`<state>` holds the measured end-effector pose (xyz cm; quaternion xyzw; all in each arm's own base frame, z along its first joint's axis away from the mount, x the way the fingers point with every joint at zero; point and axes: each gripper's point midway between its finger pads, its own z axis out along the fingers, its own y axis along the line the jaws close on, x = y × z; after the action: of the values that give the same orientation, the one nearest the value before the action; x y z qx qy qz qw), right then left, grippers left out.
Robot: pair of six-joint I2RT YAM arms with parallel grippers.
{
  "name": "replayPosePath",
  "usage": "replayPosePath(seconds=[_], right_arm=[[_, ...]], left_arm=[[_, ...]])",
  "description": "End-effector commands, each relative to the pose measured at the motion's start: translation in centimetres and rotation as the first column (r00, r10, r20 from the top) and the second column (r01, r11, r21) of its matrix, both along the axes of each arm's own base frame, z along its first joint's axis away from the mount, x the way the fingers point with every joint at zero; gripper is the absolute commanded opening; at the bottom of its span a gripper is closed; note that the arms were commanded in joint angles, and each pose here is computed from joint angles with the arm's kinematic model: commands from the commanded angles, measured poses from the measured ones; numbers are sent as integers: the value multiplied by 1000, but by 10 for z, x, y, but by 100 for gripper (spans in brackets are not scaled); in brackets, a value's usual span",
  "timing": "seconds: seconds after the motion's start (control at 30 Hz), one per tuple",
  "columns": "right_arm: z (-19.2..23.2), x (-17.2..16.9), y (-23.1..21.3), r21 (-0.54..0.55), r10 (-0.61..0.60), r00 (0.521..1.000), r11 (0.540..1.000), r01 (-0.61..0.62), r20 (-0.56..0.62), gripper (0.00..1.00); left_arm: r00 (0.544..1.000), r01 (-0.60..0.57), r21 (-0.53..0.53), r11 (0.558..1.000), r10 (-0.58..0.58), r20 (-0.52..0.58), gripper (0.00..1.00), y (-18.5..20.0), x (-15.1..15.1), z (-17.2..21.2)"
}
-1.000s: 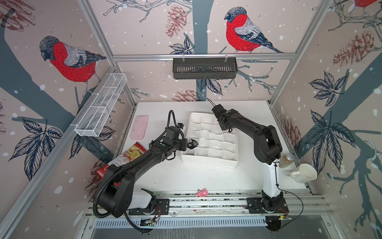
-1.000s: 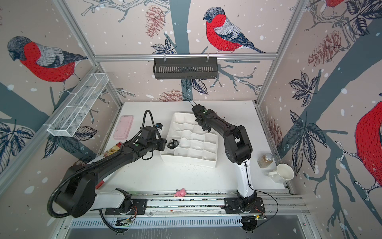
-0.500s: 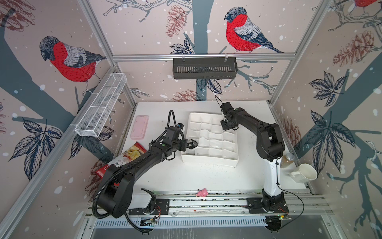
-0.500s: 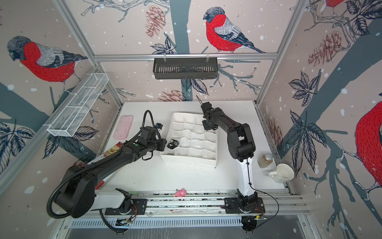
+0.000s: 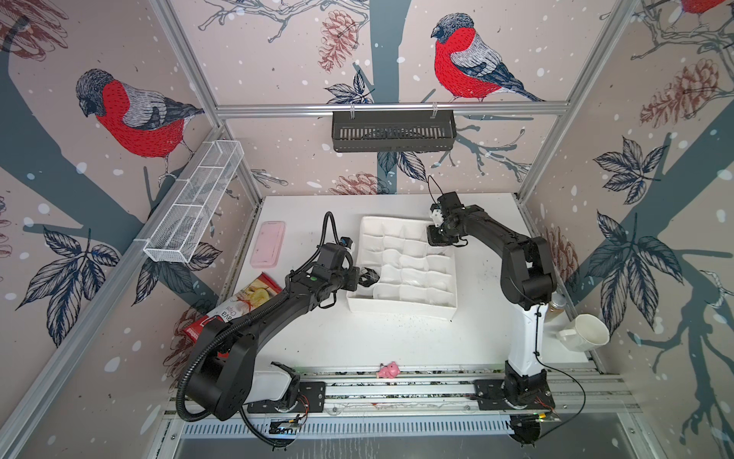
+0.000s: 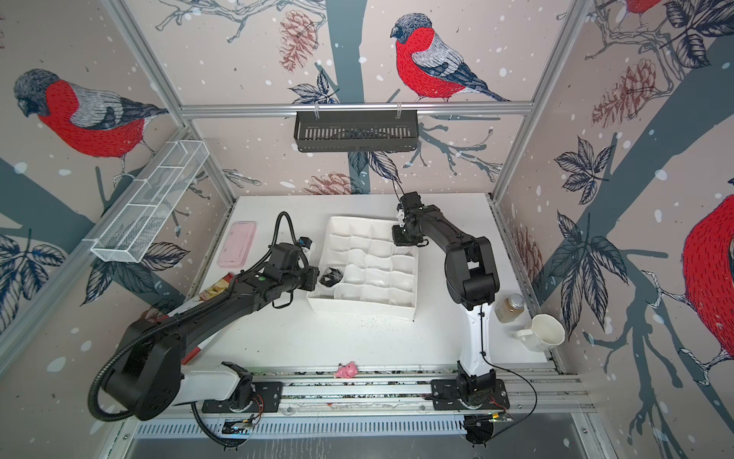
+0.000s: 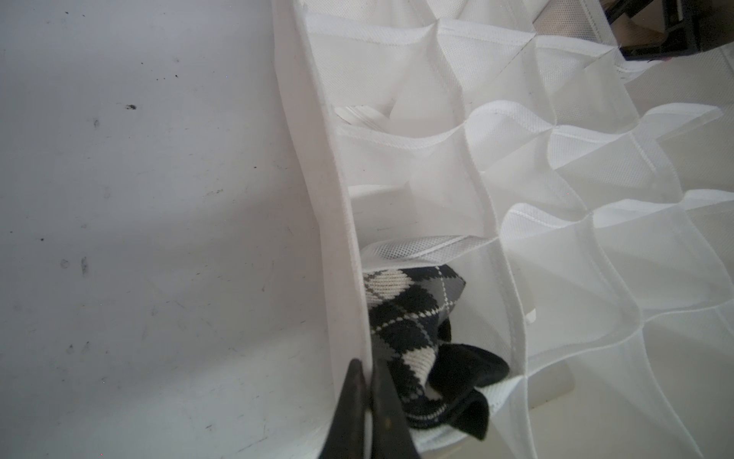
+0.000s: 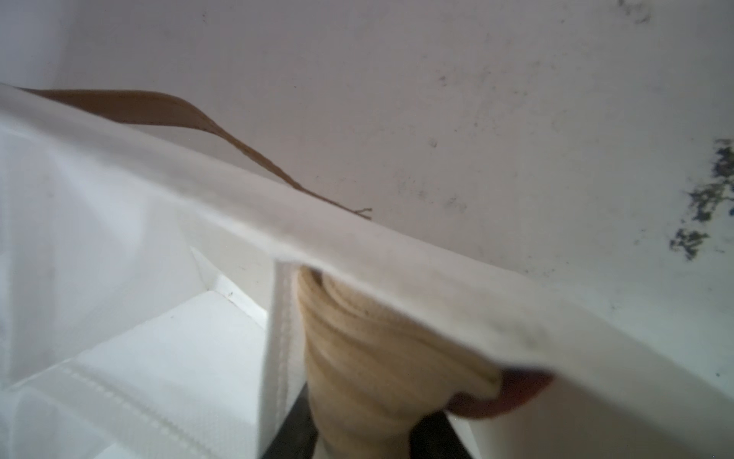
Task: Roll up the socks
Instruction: 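Push the sock into the far corner compartment and open the right gripper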
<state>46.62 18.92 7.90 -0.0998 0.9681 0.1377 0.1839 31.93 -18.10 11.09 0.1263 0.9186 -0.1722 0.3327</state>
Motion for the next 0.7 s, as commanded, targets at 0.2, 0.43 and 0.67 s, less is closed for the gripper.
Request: replayPosePath(seconds=[0.2, 0.43, 0.67], right_arm=[[41, 9, -20, -116, -77, 990, 989, 91, 121, 50], [70, 9, -18, -111, -81, 978, 988, 104, 193, 28], [58, -21, 7, -131, 23, 992, 991, -6, 125, 8]], left_arm=[[999, 6, 42, 999, -4, -47, 0, 6, -10, -11], [999, 0, 51, 999, 2, -45, 0, 8, -9, -11], [999, -3, 45, 999, 5, -45, 0, 8, -9, -10]])
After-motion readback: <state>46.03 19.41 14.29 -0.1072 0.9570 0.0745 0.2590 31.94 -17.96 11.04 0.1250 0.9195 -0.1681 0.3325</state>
